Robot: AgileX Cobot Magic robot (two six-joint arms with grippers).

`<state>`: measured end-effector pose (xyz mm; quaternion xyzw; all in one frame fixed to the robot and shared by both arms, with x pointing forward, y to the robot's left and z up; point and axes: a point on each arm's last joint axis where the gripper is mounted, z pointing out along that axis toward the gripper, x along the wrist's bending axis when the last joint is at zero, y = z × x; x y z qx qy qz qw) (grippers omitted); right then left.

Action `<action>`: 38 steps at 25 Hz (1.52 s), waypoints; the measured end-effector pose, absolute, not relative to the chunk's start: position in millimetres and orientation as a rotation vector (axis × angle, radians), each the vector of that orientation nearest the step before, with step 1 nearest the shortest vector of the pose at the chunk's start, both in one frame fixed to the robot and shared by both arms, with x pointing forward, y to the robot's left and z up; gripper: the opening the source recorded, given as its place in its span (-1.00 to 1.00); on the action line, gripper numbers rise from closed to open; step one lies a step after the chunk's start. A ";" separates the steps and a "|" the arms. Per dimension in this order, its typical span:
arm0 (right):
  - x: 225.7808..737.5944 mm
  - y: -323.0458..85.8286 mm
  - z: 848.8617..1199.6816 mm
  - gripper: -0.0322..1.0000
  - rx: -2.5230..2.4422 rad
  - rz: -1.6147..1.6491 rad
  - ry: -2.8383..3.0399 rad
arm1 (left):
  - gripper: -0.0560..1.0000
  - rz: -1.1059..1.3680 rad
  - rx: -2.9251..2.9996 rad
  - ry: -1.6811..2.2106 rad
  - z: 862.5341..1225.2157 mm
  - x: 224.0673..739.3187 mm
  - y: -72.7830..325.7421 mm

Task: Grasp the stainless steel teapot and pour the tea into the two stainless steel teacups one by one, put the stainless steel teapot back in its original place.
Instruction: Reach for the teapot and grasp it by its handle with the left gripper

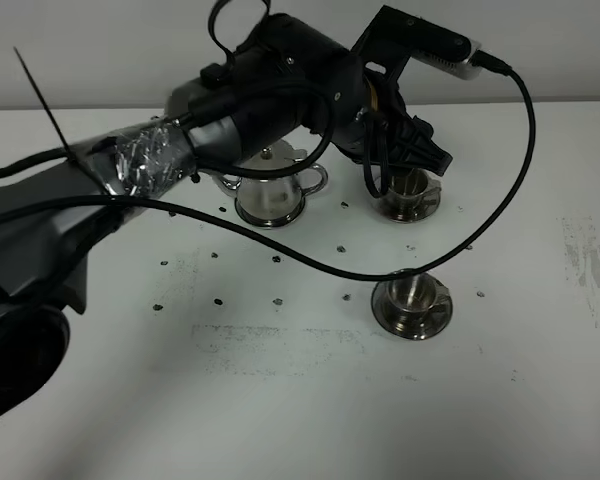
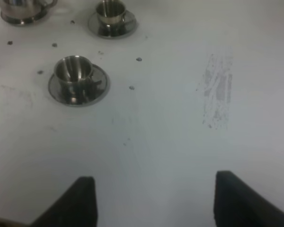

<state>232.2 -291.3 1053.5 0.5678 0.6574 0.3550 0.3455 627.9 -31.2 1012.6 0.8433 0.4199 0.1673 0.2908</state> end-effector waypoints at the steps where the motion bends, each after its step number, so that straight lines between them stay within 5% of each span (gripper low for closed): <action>1: 232.2 -291.3 1053.5 0.12 1.474 0.921 1.707 | 0.16 0.467 2.230 1.143 1005.9 632.7 -31.0; 38: 232.2 -291.3 1053.5 0.12 1.473 0.921 1.707 | 0.16 0.610 1.992 1.506 934.9 679.4 -5.6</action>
